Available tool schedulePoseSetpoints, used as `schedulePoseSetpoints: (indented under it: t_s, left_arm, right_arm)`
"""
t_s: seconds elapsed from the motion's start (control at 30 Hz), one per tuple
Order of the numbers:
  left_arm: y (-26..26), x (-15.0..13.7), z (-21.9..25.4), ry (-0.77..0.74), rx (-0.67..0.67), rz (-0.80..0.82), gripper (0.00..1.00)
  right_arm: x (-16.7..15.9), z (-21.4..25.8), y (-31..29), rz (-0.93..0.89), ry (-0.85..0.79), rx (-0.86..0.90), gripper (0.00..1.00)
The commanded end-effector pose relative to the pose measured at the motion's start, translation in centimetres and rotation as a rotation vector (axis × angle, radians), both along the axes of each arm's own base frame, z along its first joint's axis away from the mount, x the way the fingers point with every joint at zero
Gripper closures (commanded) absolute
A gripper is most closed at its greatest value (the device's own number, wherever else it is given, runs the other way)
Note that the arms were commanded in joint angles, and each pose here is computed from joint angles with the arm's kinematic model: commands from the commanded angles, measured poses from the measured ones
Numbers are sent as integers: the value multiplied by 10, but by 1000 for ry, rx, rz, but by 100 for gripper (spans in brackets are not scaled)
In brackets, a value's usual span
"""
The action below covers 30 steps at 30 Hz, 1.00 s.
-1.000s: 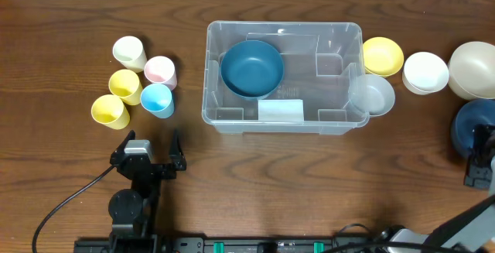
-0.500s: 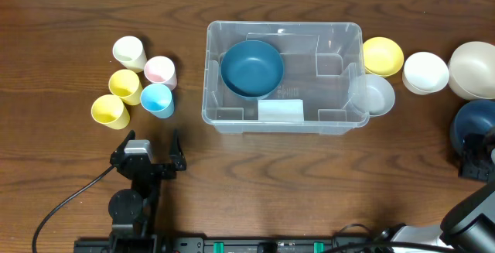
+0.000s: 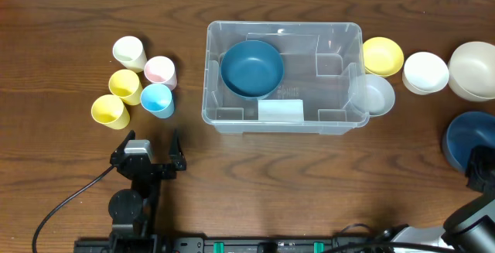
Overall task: Pack container
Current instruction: 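Grip the second dark blue bowl with the right gripper and lift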
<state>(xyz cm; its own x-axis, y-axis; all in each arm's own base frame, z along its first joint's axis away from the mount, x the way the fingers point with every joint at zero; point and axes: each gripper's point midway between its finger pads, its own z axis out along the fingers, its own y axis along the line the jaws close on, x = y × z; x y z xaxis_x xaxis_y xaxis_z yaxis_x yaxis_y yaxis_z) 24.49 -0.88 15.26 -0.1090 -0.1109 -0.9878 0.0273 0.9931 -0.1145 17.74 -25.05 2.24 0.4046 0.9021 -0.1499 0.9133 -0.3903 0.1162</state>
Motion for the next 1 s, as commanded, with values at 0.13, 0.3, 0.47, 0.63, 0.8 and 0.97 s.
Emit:
schedulePoseSetpoints:
  t_s: [0.13, 0.3, 0.47, 0.63, 0.8, 0.97]
  left_arm:
    - [0, -1, -15, 45, 17, -4, 2]
    - [0, -1, -15, 45, 17, -4, 2]
    - [0, -1, -15, 45, 17, -4, 2]
    - [0, -1, -15, 45, 17, -4, 2]
    - [0, -1, -15, 45, 17, -4, 2]
    - [0, -1, -15, 45, 17, -4, 2]
  right_arm:
    - [-11, 5, 10, -25, -23, 68, 99]
    - [36, 61, 22, 214, -320, 24, 99]
    - [66, 149, 32, 386, -574, -204, 99]
    - [83, 263, 75, 596, -837, -525, 99]
    - [94, 334, 149, 772, -1077, -639, 99]
    - [117, 358, 205, 888, -1229, -598, 98]
